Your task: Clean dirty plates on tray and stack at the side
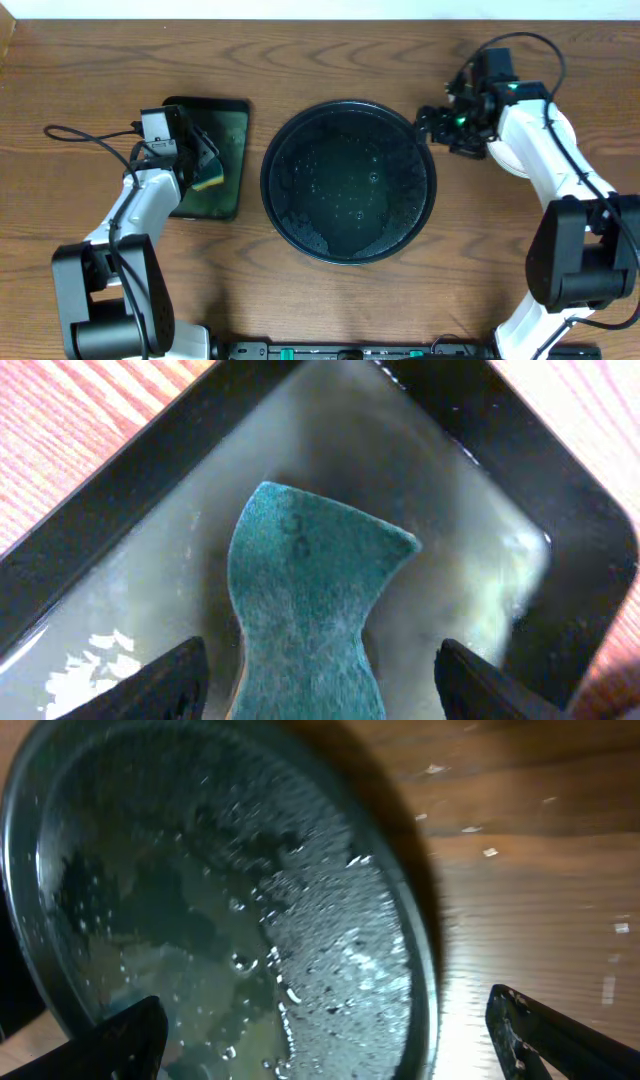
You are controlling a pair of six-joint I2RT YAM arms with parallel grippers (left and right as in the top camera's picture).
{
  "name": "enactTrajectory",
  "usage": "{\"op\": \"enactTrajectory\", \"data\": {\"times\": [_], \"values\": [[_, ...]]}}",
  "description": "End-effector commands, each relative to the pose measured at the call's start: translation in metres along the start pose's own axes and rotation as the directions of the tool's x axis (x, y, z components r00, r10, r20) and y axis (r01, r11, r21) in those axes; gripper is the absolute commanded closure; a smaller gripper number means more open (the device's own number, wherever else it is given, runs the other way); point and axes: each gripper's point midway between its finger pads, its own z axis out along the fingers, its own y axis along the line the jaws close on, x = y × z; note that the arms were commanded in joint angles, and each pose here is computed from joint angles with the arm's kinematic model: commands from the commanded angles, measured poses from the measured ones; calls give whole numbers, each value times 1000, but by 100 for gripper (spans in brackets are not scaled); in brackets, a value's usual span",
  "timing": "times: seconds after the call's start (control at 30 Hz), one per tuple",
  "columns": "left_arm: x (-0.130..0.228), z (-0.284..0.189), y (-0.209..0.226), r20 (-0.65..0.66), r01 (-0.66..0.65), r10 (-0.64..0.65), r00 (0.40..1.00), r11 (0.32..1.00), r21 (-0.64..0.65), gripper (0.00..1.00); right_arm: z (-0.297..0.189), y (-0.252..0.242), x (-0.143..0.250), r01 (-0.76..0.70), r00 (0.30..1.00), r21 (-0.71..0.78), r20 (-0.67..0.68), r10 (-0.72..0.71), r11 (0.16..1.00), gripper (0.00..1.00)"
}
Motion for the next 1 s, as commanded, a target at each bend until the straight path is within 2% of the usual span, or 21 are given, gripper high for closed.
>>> {"op": "enactTrajectory", "data": {"times": [0.0,0.2,0.4,0.47,0.57,0.7,0.97], "values": [[-18,-34,-12,66,-14,11,998,998,55,26,-25,12,-1,33,998,8,58,-33,999,1],[-39,-124,-25,202,-25,-6,979,989,148,25,-80,27,20,70,992,12,106,-71,998,1],[-8,-193,-10,196,-32,-4,981,983,180,25,-124,39,69,141,982,104,108,-152,985,1],[7,-205,0,171,-28,-1,985,986,165,25,-137,50,93,206,969,128,111,-220,970,1],[28,-218,13,131,-23,4,991,990,142,25,-155,74,140,333,929,84,139,-342,939,1],[45,-223,24,86,-18,8,996,993,115,25,-180,78,189,448,866,34,232,-443,893,1],[50,-220,27,58,-16,11,998,995,97,25,-221,57,232,516,767,-14,453,-454,857,1]]}}
